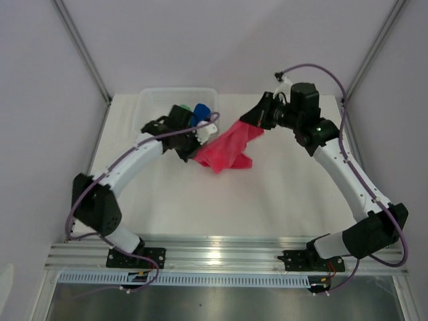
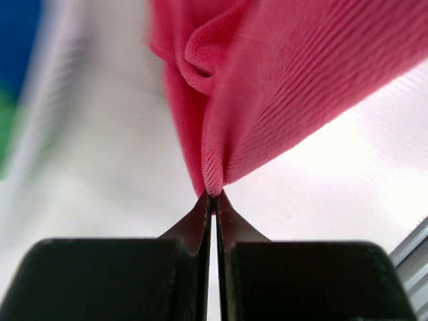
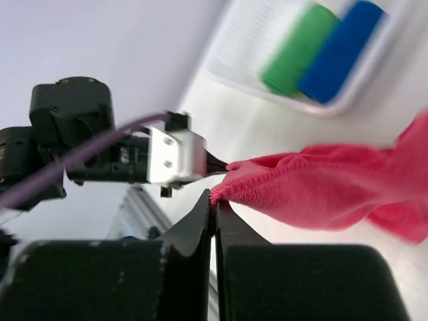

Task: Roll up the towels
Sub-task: Flatten the towel

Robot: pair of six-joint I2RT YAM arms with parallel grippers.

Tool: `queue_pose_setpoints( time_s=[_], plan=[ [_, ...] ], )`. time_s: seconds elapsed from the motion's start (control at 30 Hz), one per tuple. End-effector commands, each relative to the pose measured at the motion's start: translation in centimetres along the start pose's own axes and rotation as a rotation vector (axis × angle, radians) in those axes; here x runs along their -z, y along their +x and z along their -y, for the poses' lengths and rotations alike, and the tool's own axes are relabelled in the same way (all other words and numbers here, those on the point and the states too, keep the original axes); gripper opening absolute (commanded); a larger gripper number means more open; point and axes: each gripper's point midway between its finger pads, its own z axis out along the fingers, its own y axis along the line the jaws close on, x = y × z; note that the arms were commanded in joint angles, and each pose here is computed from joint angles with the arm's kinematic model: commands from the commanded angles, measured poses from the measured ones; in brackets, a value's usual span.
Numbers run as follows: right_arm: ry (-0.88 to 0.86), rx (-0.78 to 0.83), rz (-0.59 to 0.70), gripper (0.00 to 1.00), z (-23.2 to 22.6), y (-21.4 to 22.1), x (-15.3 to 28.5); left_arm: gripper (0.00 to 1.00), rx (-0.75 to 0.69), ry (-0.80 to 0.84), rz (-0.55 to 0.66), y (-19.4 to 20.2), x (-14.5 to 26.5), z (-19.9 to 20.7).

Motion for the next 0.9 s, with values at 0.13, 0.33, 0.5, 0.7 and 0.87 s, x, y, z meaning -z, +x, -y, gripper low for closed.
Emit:
queue_pose_setpoints(
  time_s=[0.13, 0.33, 0.5, 0.7, 0.87],
  plan=[
    [-0.261, -0.030, 0.024, 0.00, -7.6, -2.6, 3.1, 0.01, 0.004, -0.116, 0.253, -2.6, 16.2, -0.8],
    [-0.055, -0.103, 0.049, 0.00, -1.3, -1.8, 4.5, 0.01, -0.044, 0.006, 0.268, -4.6, 15.8, 2.2],
    [0.267, -0.325, 0.124, 0.00, 11.0, 1.4, 7.4, 0.20, -0.163, 0.176, 0.088, -3.6, 5.8, 6.4],
    [0.424, -0.395, 0.077, 0.00, 17.7, 6.5, 7.5, 0.55, -0.082, 0.364, -0.102, -0.6, 0.8, 8.5],
    [0.499, -0.378, 0.034, 0.00, 20.5, 8.6, 7.4, 0.56, 0.029, 0.252, -0.131, 2.9, 2.5, 6.5]
  ],
)
